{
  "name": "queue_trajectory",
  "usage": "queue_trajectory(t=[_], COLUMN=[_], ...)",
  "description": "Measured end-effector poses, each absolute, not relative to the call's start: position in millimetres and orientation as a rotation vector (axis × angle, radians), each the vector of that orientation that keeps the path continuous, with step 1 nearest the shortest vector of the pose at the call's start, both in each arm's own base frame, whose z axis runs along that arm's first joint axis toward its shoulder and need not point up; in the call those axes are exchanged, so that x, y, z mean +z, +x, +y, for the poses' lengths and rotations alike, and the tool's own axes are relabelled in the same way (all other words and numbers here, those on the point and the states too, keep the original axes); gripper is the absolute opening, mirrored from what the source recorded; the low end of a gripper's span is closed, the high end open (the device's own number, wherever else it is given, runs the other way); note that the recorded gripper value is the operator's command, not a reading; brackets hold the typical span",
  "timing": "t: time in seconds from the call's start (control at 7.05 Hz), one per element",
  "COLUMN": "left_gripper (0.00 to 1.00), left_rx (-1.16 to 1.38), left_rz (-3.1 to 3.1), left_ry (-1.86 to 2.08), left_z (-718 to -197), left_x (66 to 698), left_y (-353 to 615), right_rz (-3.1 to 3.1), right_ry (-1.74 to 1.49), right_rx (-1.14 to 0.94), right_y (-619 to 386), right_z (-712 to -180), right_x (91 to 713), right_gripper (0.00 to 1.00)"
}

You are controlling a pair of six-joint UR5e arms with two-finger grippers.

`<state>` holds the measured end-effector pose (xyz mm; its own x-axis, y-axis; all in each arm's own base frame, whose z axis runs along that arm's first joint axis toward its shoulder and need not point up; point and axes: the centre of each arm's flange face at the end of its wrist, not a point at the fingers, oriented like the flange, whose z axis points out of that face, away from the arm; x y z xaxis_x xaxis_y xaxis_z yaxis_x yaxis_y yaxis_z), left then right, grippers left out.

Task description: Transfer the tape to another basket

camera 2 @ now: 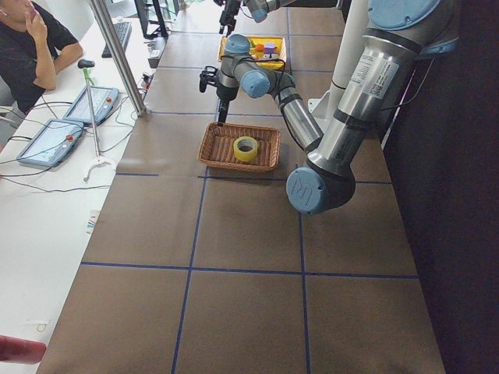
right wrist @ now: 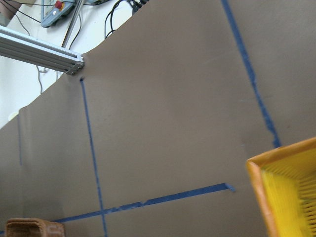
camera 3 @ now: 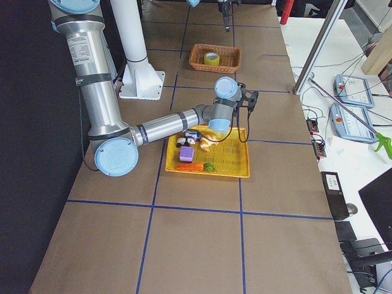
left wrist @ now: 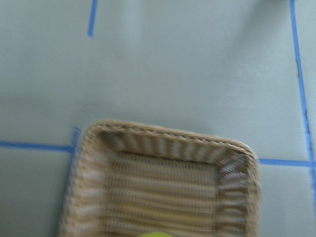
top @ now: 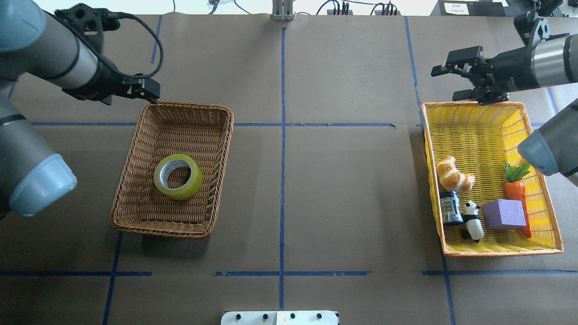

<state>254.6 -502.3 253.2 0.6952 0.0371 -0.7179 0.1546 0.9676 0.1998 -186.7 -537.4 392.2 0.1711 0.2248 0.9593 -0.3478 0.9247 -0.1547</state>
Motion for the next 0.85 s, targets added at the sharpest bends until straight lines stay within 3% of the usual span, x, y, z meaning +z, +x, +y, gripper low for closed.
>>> queue_trajectory(t=[0.43, 0.85], left_gripper=[1.0, 1.0], left_rx=[0.174, 0.305], left_rz=[0.676, 0.73], left_ry=[0.266, 0.19], left_z=[-529, -549], left_x=[375, 519], left_y=[109, -25], right_rz=[-1.051, -0.821], right_ry=[0.164, 0.116], right_rx=[0.184, -0.07], right_y=[-102, 2], right_z=[-533, -452], right_x=[426, 501], right_gripper=[1.0, 1.0])
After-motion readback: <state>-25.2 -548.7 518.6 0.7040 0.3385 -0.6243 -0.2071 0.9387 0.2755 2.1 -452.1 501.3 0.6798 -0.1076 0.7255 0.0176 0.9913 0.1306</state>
